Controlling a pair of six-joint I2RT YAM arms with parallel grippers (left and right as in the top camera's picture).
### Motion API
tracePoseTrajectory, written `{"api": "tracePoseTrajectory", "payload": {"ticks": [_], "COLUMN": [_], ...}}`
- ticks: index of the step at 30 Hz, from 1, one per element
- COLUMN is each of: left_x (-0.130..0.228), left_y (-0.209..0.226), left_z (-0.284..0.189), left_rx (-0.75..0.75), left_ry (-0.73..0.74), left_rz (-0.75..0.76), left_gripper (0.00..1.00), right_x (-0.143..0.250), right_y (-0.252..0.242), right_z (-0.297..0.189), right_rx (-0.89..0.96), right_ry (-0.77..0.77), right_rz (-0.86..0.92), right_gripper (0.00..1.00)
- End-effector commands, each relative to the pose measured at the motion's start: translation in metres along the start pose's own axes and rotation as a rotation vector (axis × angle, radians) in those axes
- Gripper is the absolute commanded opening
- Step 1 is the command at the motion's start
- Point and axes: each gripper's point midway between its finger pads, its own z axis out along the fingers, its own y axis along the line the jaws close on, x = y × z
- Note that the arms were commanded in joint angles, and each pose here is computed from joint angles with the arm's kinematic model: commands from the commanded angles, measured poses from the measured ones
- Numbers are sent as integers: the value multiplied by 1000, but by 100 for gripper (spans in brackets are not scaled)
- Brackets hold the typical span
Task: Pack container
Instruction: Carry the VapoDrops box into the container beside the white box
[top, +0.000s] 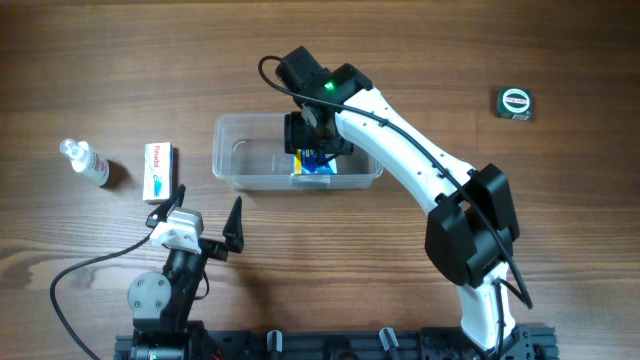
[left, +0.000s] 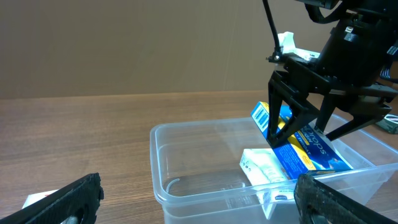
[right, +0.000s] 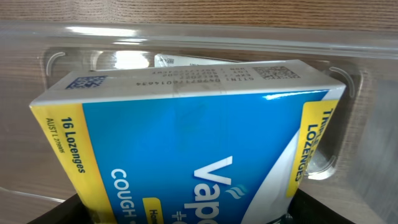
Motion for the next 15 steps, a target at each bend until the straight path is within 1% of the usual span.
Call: {"api": "tracePoseTrajectory", "payload": {"ticks": [1,5,6,8,10,15], "left_x": [2,2,2,2,2,2], "left_y": [3,3,3,3,3,3], "left_z": [0,0,0,0,0,0], "left_rx": [-12,-12,-12,-12,-12,-12], "left_ry": [1,1,1,1,1,1], "left_rz": [15,15,15,15,15,15], "left_gripper": [100,100,100,100,100,100], "right_x": [5,5,5,6,8,14], "right_y": [-3,-3,-3,-4,-6,-10], "right_z": [14,14,14,14,14,13], "right_rx": [27,28,28,32,38,53], "right_ry": [23,22,23,28,36,58], "right_rz": [27,26,26,21,14,1], "right_gripper": [64,65,68,70,74,76]}}
